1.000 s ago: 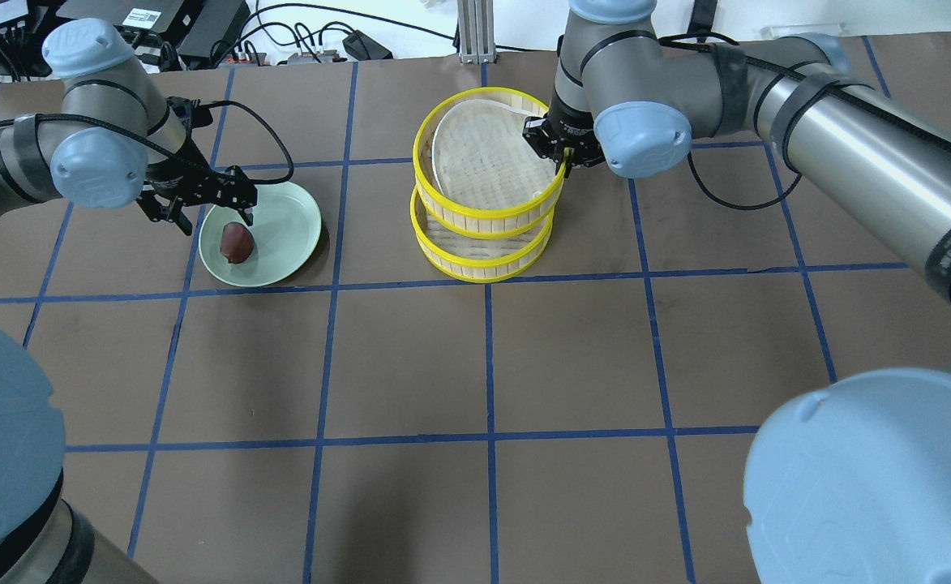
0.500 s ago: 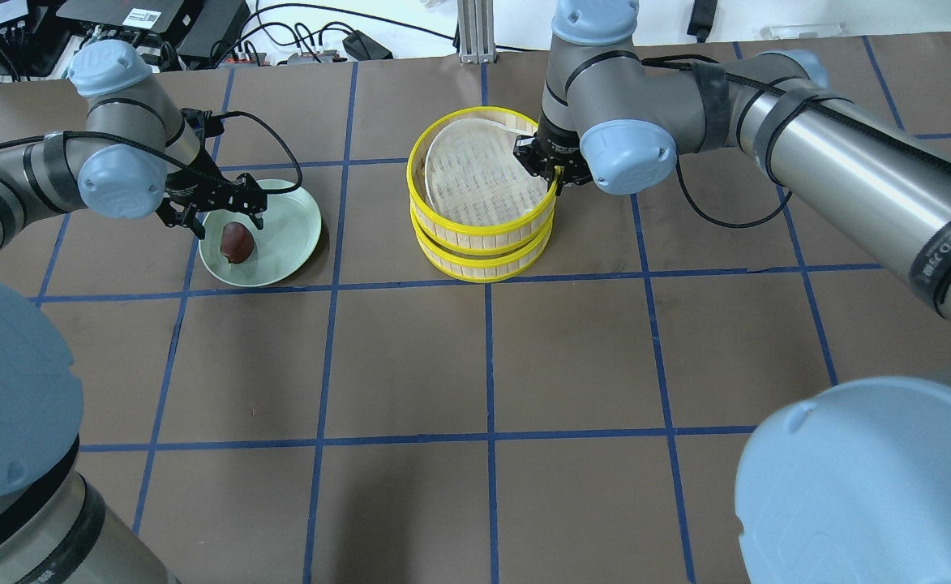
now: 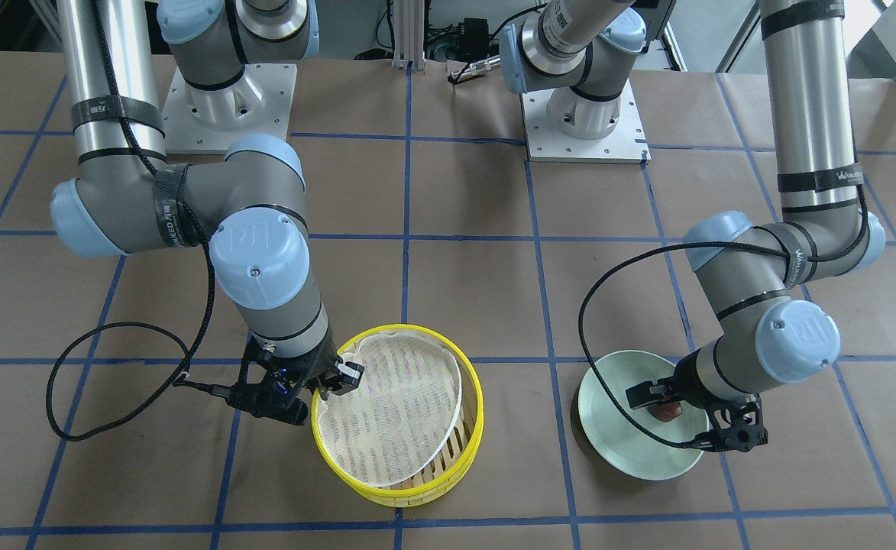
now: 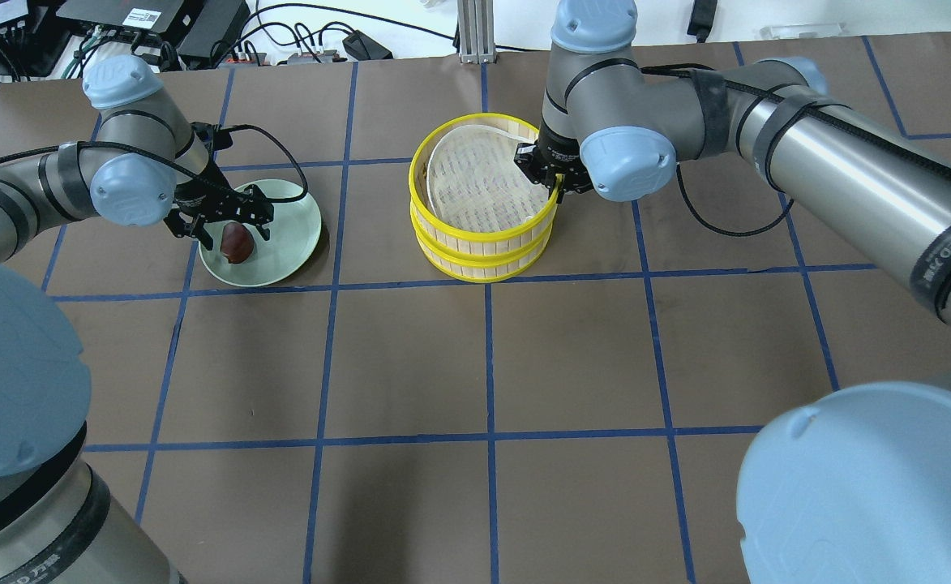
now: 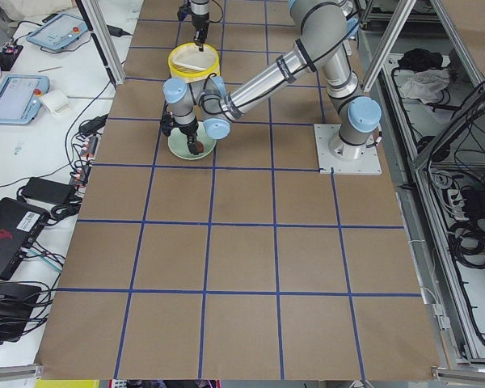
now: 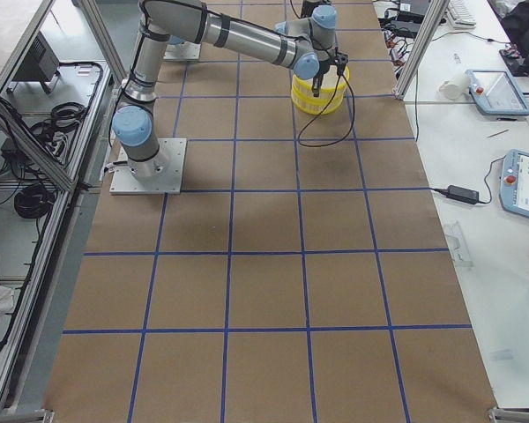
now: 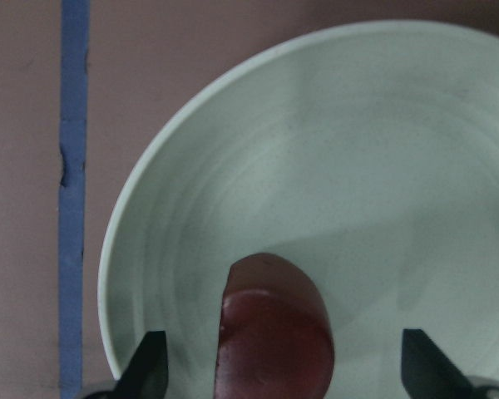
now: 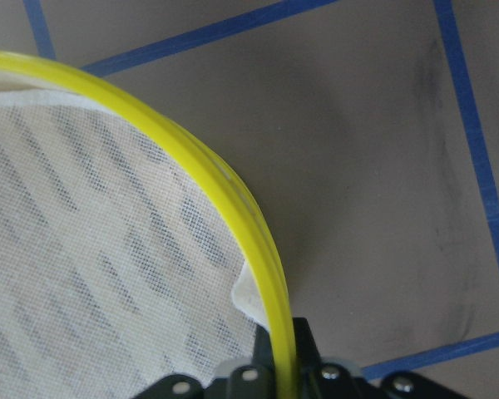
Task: Place buns in different layers of steamer
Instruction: 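Grasp and lift the dark red bun from the plate with the left gripper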
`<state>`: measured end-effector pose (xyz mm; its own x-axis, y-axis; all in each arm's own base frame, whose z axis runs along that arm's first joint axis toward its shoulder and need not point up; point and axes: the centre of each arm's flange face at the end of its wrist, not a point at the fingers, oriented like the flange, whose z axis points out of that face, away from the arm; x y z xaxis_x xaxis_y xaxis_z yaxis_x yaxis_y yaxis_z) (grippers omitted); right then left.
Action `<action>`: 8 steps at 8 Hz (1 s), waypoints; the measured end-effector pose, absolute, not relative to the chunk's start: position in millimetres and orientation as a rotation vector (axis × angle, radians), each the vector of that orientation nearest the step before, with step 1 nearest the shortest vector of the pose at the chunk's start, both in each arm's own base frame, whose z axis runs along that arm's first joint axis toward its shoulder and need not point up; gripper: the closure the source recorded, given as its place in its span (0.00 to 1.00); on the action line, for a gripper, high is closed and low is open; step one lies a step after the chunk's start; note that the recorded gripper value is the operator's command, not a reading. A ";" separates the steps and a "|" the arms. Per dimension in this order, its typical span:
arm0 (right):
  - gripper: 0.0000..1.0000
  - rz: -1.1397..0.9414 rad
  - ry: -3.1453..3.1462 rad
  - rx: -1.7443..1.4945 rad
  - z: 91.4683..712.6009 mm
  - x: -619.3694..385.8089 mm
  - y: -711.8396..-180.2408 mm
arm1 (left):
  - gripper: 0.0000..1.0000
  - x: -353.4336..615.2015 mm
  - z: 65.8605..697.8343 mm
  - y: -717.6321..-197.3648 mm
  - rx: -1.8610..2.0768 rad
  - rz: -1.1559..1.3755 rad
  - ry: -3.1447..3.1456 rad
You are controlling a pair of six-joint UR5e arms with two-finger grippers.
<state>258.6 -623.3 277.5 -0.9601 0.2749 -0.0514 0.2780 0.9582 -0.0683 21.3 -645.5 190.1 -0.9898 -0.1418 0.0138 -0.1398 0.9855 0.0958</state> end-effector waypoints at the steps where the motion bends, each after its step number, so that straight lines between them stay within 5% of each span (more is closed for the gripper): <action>1: 1.00 -0.114 3.068 0.432 277.2 259.2 -622.6 | 0.16 21.2 189.5 -645.3 0.220 -0.150 -3.108; 4: 1.00 -0.117 3.062 0.422 277.8 264.4 -620.4 | 0.47 20.4 184.2 -641.6 0.230 -0.178 -3.105; 5: 1.00 -0.115 3.062 0.418 277.1 266.0 -619.9 | 0.81 20.3 183.1 -641.1 0.235 -0.183 -3.104; 6: 0.97 -0.112 3.063 0.417 276.3 266.6 -619.4 | 1.00 20.1 182.3 -640.7 0.235 -0.186 -3.103; 8: 0.59 -0.102 3.068 0.416 273.0 266.4 -617.0 | 1.00 20.1 184.0 -641.6 0.241 -0.178 -3.101</action>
<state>266.4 -617.0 273.0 -0.9629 0.2647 -0.0520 0.2676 0.9617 -0.0595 20.1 -641.6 184.0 -0.9877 -0.1556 0.0171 -0.1526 0.9815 0.1157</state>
